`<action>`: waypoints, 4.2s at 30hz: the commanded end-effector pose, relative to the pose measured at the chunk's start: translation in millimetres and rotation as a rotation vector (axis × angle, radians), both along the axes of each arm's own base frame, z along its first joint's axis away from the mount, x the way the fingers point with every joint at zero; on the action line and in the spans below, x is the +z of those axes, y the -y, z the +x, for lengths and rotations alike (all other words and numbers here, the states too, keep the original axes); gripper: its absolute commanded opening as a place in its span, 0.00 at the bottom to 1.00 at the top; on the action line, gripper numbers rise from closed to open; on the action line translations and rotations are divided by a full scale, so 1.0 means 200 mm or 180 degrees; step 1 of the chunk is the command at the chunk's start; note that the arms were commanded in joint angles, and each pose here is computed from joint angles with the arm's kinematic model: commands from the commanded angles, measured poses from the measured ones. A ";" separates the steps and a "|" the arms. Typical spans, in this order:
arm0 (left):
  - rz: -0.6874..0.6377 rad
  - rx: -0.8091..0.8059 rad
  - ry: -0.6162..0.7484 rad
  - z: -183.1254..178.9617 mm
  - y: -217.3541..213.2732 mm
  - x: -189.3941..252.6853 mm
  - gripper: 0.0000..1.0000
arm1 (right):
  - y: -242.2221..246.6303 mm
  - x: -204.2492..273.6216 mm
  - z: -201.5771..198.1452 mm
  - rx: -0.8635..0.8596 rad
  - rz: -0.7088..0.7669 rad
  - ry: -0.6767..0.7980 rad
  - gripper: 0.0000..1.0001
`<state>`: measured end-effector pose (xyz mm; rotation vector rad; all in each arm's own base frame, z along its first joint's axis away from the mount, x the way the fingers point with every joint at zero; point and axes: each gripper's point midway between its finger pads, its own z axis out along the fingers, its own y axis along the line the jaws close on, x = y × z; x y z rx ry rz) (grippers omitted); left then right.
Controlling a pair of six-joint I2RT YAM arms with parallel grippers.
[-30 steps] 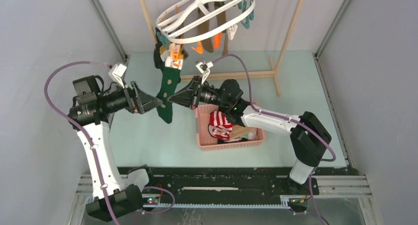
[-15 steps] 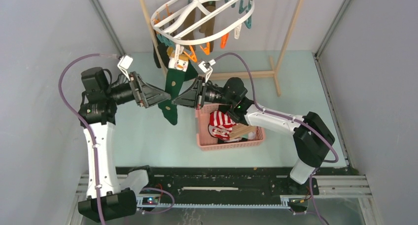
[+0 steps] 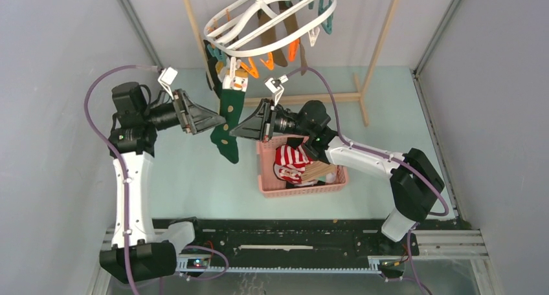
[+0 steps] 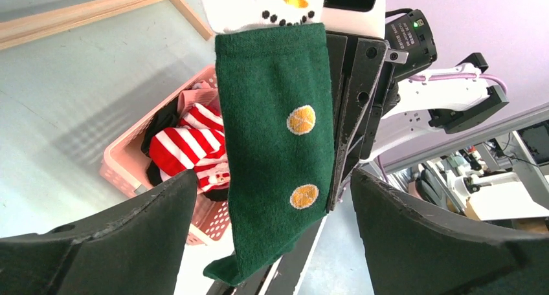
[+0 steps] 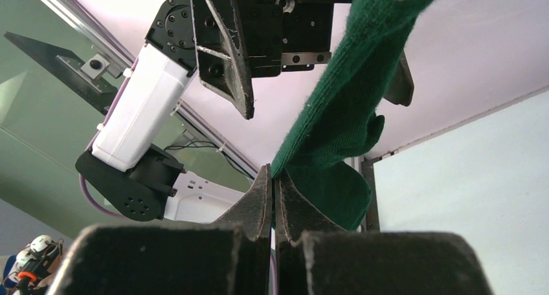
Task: Remove the socks clipped to the hanger
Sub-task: Remove the sock from the hanger.
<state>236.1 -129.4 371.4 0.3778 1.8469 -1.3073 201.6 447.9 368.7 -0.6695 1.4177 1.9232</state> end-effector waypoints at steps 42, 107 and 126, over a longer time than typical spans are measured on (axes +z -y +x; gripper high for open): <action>-0.0118 0.0216 0.0255 0.01 0.05 0.10 0.00 | 0.12 0.12 0.23 -0.1125 -0.0079 -0.0206 0.68; 0.0134 0.0324 0.0320 -0.10 0.04 0.04 0.00 | -0.01 0.64 0.71 -0.1431 0.1233 -0.0525 0.01; 0.0469 0.0382 0.0538 -0.18 0.01 -0.01 0.00 | -0.02 0.41 0.55 -0.1140 0.0748 -0.0434 1.00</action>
